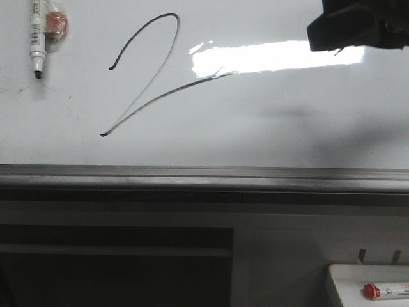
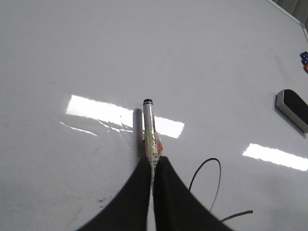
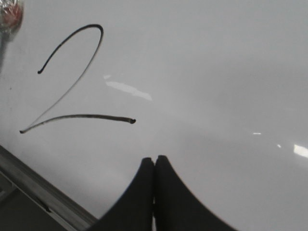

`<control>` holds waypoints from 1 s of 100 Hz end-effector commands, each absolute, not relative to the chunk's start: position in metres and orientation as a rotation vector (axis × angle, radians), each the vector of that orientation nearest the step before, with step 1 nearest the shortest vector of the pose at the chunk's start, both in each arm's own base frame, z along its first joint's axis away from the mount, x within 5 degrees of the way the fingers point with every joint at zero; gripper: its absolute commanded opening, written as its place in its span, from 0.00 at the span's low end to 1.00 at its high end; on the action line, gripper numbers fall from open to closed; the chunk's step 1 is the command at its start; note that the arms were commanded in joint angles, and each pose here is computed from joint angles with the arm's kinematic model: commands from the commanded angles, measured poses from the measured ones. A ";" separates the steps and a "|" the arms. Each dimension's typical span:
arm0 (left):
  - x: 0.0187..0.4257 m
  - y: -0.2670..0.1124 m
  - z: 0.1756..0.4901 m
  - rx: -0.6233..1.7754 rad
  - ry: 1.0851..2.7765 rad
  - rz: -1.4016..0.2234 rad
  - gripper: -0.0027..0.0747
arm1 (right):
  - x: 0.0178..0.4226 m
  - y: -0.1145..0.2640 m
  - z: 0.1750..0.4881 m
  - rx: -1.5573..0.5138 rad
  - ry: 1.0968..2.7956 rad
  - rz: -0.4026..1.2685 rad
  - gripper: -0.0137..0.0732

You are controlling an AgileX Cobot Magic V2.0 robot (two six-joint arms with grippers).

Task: Write number 2 on whiteboard

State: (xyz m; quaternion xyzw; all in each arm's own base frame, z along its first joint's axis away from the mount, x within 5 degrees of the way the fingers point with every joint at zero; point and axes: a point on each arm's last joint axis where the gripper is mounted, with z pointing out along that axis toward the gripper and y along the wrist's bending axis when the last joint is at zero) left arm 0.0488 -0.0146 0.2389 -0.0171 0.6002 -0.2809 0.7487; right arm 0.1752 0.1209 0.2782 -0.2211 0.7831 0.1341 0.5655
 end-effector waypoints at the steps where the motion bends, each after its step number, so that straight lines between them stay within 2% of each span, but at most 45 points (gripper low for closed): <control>1: 0.044 -0.010 0.252 -0.070 1.195 -0.608 0.01 | 0.177 0.120 0.281 -0.532 1.825 0.292 0.08; 23: 0.050 -0.010 0.227 -0.101 1.299 -0.537 0.01 | 0.175 0.124 0.266 -0.586 1.887 0.319 0.08; 37: 0.052 -0.010 0.221 -0.115 1.363 -0.499 0.01 | 0.169 0.117 0.266 -0.562 1.868 0.301 0.08; 57: 0.052 -0.009 0.220 -0.109 1.376 -0.440 0.01 | 0.153 0.093 0.267 -0.463 1.792 0.225 0.08; 85: 0.053 -0.011 0.210 -0.013 1.491 -0.350 0.01 | 0.118 0.060 0.238 -0.564 1.659 0.070 0.08; 100: 0.053 -0.012 0.207 -0.010 1.516 -0.350 0.01 | 0.106 0.051 0.236 -0.543 1.606 0.075 0.08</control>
